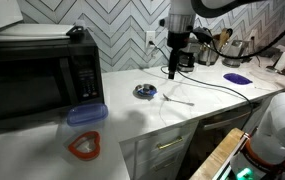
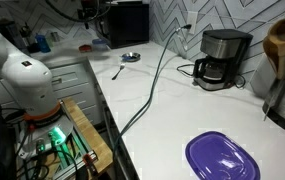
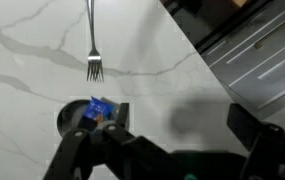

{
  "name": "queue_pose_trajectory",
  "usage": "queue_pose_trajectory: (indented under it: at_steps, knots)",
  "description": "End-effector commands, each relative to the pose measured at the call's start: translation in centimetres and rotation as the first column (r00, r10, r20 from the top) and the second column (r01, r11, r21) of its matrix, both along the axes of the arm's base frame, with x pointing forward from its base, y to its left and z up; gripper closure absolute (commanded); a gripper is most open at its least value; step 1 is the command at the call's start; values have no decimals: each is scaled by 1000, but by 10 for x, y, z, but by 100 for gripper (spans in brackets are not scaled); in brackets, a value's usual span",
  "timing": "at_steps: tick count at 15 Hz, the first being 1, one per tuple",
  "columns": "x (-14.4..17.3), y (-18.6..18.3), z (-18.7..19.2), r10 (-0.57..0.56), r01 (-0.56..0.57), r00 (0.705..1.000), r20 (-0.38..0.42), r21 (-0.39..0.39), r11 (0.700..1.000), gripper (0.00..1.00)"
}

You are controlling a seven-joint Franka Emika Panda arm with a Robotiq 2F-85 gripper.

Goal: Open the microwave door fully

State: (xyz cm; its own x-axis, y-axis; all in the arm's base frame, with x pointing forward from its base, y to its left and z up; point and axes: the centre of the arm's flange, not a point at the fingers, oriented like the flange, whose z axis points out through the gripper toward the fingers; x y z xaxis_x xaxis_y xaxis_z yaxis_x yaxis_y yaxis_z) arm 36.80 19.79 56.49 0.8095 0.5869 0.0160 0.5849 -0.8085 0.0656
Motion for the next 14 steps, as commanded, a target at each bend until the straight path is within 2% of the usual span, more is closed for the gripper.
queue_pose_trajectory:
  at_steps: [1,5,6,13,14]
  knots:
    - [0,27,0,100,-115,989,111,135,984,0]
    - [11,44,-6,162,-214,969,186,309,927,0]
    - [9,45,11,116,-158,976,183,235,959,0]
    - [12,46,9,119,-163,975,186,243,956,0]
    - [17,49,5,138,-192,969,206,268,944,0]
